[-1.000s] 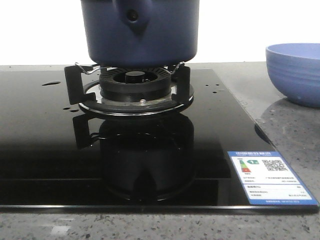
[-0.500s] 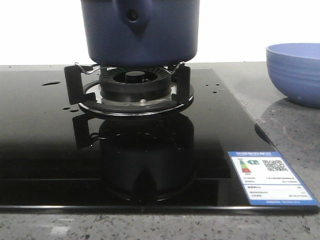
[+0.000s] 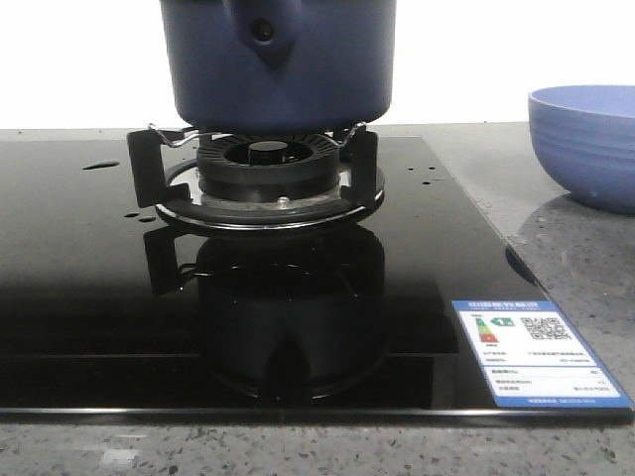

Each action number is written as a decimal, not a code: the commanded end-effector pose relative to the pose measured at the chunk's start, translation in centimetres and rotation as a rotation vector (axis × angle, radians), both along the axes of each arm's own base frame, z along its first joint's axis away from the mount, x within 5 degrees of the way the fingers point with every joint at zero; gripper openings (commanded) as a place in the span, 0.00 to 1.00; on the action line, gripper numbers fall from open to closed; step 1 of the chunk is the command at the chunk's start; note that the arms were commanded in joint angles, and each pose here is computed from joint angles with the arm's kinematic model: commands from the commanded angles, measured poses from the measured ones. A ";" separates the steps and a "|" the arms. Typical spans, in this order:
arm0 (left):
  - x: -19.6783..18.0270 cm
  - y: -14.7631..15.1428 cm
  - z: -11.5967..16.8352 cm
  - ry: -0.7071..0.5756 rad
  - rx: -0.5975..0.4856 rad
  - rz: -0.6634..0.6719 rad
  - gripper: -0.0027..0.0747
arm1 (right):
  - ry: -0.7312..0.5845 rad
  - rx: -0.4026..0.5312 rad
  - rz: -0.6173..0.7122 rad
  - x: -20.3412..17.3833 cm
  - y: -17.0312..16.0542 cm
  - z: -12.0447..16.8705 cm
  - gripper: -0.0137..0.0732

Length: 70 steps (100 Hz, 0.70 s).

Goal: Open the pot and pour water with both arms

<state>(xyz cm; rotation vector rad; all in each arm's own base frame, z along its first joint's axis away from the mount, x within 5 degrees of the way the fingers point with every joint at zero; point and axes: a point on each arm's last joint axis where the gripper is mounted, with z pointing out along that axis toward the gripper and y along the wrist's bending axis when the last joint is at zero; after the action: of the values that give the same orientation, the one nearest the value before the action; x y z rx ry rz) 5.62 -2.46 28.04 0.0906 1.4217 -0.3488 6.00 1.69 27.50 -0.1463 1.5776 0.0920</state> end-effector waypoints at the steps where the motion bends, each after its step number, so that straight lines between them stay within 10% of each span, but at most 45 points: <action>1: 0.0 0.2 0.9 -0.014 -0.026 0.015 0.01 | -0.055 0.019 -0.037 0.0 -0.3 1.2 0.09; 70: -0.6 2.4 -4.6 0.079 0.042 0.271 0.01 | -0.055 0.019 -0.037 0.0 -0.3 1.2 0.09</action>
<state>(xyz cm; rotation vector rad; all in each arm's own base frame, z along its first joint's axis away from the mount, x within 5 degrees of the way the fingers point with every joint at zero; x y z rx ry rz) 5.43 -0.17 22.94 -0.1064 1.6153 -0.1287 6.00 1.69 27.50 -0.1463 1.5776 0.0920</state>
